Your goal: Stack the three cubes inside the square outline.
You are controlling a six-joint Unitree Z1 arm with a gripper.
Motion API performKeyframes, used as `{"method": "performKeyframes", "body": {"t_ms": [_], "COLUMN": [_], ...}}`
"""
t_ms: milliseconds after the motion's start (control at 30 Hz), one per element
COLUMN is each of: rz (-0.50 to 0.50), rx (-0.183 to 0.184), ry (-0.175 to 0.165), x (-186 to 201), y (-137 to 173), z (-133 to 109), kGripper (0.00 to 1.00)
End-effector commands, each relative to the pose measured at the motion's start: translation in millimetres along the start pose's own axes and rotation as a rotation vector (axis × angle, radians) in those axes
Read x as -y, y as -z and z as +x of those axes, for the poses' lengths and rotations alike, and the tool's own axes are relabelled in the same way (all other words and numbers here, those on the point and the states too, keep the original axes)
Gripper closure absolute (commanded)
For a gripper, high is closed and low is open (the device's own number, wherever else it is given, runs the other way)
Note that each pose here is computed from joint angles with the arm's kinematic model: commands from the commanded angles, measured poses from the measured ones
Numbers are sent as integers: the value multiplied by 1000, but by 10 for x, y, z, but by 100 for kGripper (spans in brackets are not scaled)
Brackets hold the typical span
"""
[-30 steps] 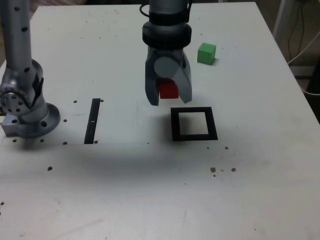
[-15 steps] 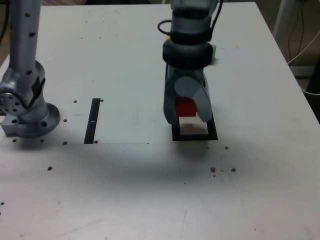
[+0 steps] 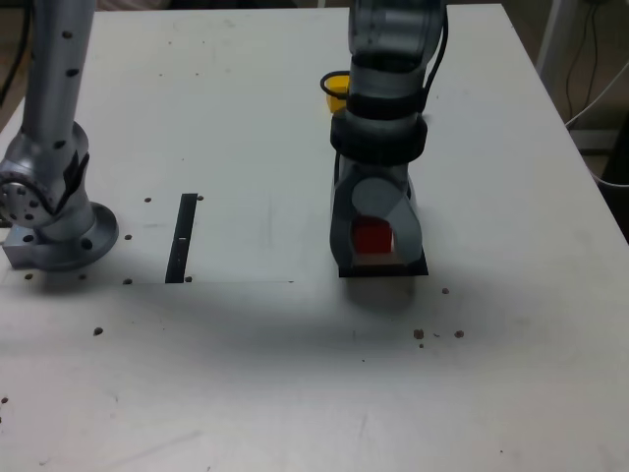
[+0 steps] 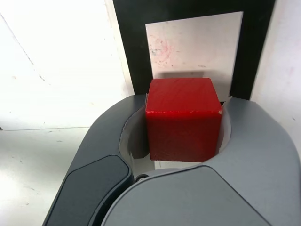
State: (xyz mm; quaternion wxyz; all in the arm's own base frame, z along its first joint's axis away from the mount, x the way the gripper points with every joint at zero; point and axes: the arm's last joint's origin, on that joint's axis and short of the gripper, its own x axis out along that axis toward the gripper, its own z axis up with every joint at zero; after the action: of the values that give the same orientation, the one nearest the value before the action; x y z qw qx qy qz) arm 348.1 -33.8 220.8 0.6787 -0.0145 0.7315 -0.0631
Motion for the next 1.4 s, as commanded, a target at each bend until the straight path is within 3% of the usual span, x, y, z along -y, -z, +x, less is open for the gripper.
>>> {"method": "performKeyframes", "body": {"t_ms": [0,233,300,467,533,933,1367], "rz": [-7,-16,-13,7,9,-2,-29], "rx": [-6,-4,-2,13,16,37,90], "ry": [2,-2,-3,0,1,-11,-112], "x": [-25,-98,-118,-142,-146,-152,-160], "y": [-27,-84,-95,-119,-119,14,249], "z": [50,130,139,150,153,70,-323], "kGripper": [56,55,46,9,3,1,1]}}
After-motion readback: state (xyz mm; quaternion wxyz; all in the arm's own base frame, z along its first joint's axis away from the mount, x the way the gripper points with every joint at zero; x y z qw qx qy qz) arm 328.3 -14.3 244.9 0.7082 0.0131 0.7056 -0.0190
